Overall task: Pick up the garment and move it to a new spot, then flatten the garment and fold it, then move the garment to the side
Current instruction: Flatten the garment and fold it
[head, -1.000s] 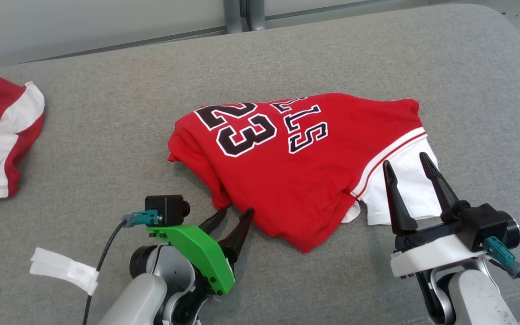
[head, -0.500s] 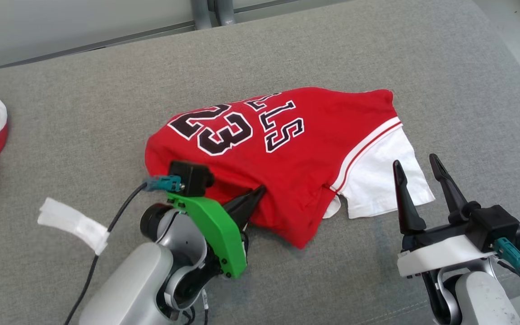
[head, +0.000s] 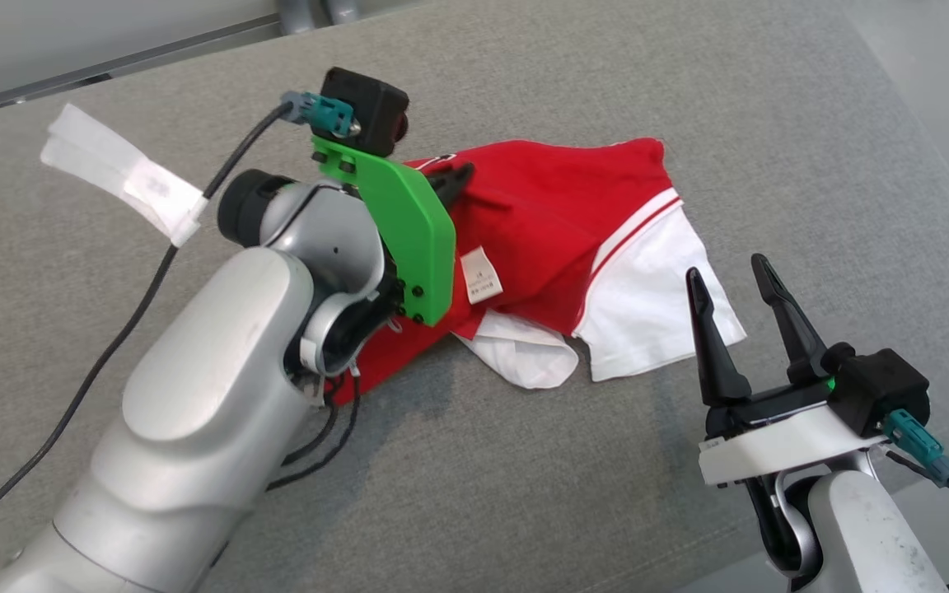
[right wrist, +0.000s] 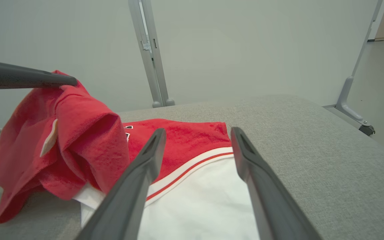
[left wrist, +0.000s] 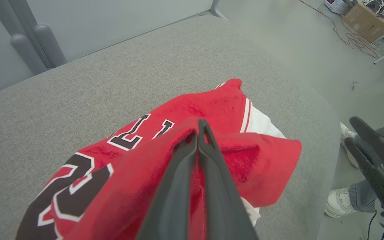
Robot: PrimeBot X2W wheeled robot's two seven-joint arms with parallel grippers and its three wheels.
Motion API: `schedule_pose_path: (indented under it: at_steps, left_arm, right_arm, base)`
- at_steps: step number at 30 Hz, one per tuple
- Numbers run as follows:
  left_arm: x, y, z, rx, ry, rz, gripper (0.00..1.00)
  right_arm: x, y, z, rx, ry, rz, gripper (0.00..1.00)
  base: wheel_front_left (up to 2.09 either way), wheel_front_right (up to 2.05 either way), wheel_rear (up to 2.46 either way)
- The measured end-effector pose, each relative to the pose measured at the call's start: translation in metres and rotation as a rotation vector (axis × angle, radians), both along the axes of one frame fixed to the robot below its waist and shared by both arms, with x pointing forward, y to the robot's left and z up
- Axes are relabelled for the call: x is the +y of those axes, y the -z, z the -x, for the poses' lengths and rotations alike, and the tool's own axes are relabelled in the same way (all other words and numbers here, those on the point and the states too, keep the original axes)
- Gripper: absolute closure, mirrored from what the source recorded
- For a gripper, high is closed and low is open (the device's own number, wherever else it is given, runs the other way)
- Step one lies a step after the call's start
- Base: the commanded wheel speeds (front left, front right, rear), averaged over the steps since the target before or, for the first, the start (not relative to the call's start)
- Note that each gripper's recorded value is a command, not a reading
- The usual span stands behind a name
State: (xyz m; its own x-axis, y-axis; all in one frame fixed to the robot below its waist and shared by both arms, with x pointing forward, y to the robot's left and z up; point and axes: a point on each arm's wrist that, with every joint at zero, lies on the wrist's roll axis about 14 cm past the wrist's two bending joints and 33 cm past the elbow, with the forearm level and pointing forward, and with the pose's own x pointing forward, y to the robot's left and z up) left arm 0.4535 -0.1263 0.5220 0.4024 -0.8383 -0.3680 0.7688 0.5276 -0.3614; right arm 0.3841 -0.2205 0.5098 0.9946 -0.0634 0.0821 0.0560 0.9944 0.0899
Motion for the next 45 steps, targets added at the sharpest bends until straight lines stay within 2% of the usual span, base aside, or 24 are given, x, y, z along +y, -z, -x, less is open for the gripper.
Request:
schedule_pose_path:
  at_steps: [1,2,3,7,12,18,24,27,32,45]
  left_arm:
    - [0.0,0.0,0.0,0.0,0.0,0.0,0.64]
    - [-0.002,0.012,-0.016,-0.012,-0.023,-0.034,0.37]
    - [-0.003,0.021,-0.022,-0.015,-0.03,-0.058,0.0]
    - [-0.002,0.055,-0.034,0.0,-0.048,-0.131,0.0]
    - [-0.002,0.101,-0.027,0.048,-0.008,-0.183,0.0]
    - [-0.001,0.083,-0.016,-0.002,0.017,-0.101,0.0]
    - [0.011,0.052,0.022,-0.063,0.079,-0.04,0.0]
    - [0.024,0.05,0.042,-0.062,0.076,-0.052,0.0]
    - [0.051,0.058,0.039,-0.094,-0.018,-0.109,0.0]
    - [0.038,0.075,0.049,-0.132,0.019,-0.144,0.0]
  right_arm:
    - [0.0,0.0,0.0,0.0,0.0,0.0,0.0]
    - [-0.005,0.004,0.003,0.014,0.016,-0.001,0.0]
    - [-0.008,0.006,0.005,0.021,0.026,0.0,0.0]
    - [-0.017,0.011,0.01,0.042,0.056,0.0,0.0]
    - [-0.035,0.021,0.021,0.081,0.119,0.004,0.0]
    - [-0.028,0.026,0.018,0.09,0.097,0.002,0.0]
    - [-0.011,0.022,0.012,0.071,0.042,0.0,0.0]
    - [-0.004,0.021,0.01,0.064,0.019,-0.002,0.0]
    - [0.007,0.016,0.005,0.046,-0.017,-0.004,0.0]
    - [0.006,0.023,0.001,0.064,-0.013,-0.014,0.0]
  base:
    - [0.0,0.0,0.0]
    - [0.0,0.0,0.0]
    - [0.0,0.0,0.0]
    - [0.0,0.0,0.0]
    - [0.0,0.0,0.0]
    - [0.0,0.0,0.0]
    - [0.0,0.0,0.0]
    - [0.0,0.0,0.0]
    - [0.0,0.0,0.0]
    - [0.0,0.0,0.0]
